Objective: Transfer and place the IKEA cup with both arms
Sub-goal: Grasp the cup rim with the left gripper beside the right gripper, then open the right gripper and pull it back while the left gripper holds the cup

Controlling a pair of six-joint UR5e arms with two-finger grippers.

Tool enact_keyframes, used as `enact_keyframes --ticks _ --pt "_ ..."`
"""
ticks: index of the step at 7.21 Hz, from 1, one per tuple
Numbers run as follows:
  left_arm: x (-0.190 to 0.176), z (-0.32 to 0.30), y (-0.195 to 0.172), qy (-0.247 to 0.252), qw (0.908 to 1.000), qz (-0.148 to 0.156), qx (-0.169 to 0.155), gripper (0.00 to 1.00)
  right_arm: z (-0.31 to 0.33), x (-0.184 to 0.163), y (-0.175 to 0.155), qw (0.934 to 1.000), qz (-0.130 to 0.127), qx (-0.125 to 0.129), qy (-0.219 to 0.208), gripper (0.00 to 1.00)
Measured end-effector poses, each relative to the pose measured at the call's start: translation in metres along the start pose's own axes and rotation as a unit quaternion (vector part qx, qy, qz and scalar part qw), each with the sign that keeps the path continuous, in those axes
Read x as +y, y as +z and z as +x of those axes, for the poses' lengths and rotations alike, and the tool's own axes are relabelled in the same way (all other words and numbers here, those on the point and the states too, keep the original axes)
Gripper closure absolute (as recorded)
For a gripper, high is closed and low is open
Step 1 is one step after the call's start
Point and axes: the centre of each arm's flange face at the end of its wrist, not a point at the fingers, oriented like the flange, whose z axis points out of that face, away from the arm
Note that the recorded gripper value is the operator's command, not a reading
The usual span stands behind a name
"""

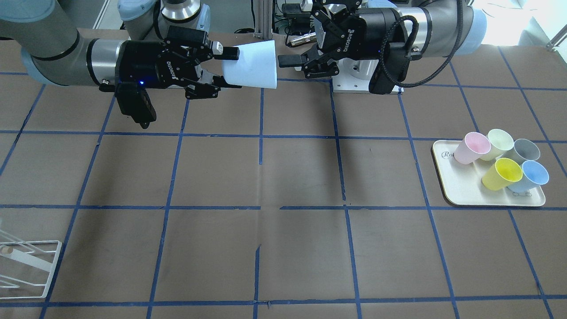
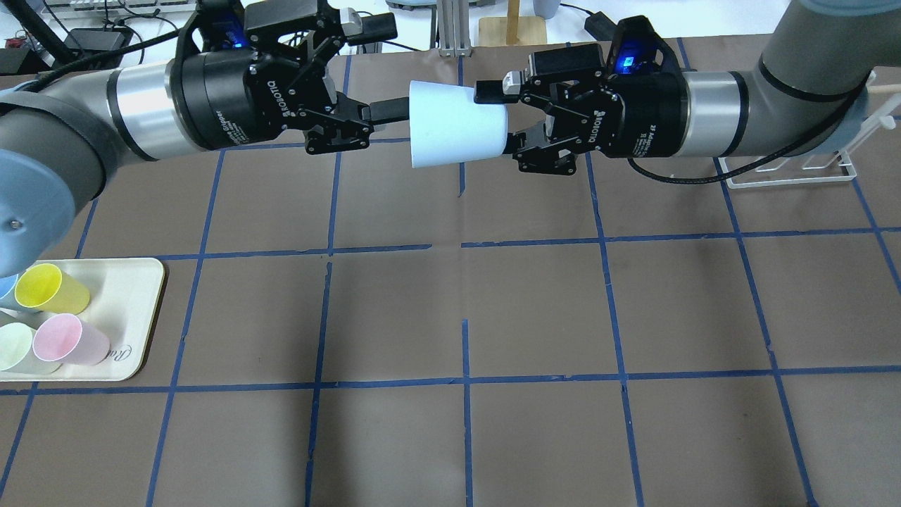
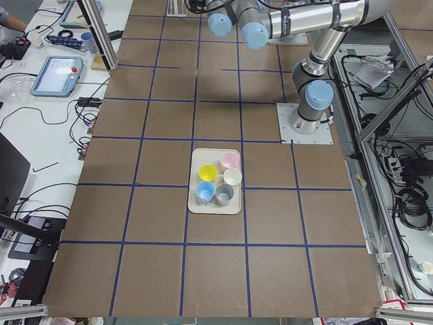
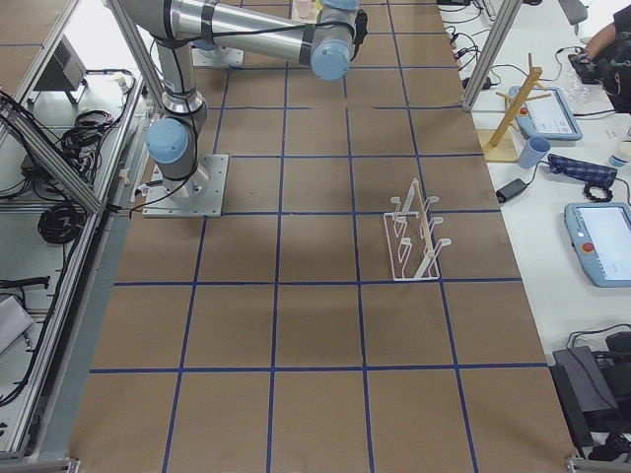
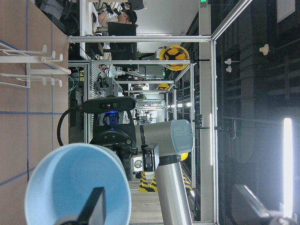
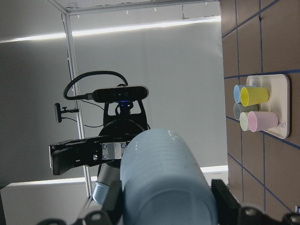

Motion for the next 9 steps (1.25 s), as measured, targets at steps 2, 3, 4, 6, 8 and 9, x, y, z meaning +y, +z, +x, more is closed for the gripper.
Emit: enact_keyframes --ticks 2,3,4,6,8,9 --pt "0.003 -0.003 0.001 -0.010 0.9996 -0.012 -0.025 0.15 0.001 0.006 0.013 0.9999 -0.014 0.001 0.004 0.87" --pt "0.006 -0.002 0.001 -0.019 0.9991 -0.016 -0.034 0.26 0.001 0.009 0.018 0.9998 -0.019 0.001 0.005 0.86" --pt "0.008 -0.001 0.002 -0.026 0.9988 -0.018 -0.038 0.46 0.001 0.010 0.021 0.9998 -0.021 0.001 0.006 0.85" --pt "0.008 -0.004 0.002 -0.033 0.9985 -0.019 -0.040 0.64 0.001 0.010 0.022 0.9997 -0.023 0.001 0.007 0.85" --pt "0.009 -0.003 0.002 -0.030 0.9986 -0.019 -0.040 0.93 -0.001 0.010 0.022 0.9997 -0.024 0.001 0.007 0.77" --pt "0.009 -0.002 0.002 -0.026 0.9987 -0.018 -0.040 1.00 -0.002 0.010 0.022 0.9997 -0.025 0.002 0.007 0.65"
